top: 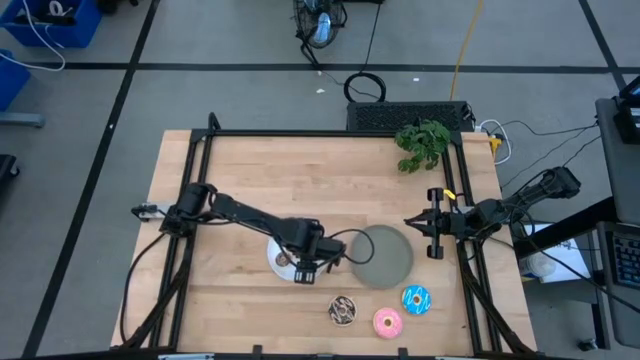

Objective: Pick & Place donuts
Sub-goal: Put the large blue donut on the gray plate

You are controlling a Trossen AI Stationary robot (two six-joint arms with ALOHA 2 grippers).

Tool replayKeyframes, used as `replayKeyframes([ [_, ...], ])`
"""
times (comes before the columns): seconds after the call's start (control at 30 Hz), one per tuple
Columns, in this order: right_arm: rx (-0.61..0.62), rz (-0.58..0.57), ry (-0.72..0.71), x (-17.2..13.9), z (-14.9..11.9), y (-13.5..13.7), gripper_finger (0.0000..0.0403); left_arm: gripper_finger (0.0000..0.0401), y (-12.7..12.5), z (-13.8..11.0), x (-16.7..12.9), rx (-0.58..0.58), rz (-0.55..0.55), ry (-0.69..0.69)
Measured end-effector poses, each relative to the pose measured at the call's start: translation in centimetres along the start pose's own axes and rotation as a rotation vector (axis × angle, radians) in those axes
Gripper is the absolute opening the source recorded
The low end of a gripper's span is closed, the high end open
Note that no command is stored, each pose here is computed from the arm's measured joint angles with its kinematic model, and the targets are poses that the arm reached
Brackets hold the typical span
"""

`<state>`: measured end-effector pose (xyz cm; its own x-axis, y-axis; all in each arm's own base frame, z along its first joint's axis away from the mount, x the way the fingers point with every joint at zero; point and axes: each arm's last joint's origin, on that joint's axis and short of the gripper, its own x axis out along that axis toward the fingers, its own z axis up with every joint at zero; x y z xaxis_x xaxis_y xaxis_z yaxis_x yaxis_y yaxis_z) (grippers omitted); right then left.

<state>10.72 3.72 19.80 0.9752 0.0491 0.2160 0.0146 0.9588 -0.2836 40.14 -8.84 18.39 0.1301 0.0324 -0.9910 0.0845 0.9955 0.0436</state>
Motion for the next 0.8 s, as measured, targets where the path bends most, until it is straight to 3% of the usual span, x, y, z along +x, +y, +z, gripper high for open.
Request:
replayKeyframes([
  [0.2,0.0,0.0,0.0,0.0,0.0,0.0,0.0,0.0214,-0.6,0.9,-4.5,-0.078,-0.018,0.01],
  [0.3,-0.001,0.0,0.0,0.0,0.0,0.0,0.0,0.017,-1.8,1.0,-7.0,-0.046,0.015,-0.008],
  [0.47,-0.002,0.0,0.001,0.0,0.0,0.0,0.0,0.0063,-4.1,-0.1,-12.5,0.055,0.158,-0.061],
  [0.57,-0.001,0.0,0.001,0.0,0.0,0.0,0.0,0.0011,-4.6,-2.1,-16.9,0.089,0.232,-0.17],
  [0.7,-0.002,0.001,0.001,0.0,0.0,0.0,0.0,0.0013,-4.0,-5.9,-22.4,0.028,0.318,-0.42],
  [0.8,-0.004,0.001,0.001,0.0,0.0,0.0,0.0,0.0005,-3.2,-8.4,-24.1,0.053,0.319,-0.61],
])
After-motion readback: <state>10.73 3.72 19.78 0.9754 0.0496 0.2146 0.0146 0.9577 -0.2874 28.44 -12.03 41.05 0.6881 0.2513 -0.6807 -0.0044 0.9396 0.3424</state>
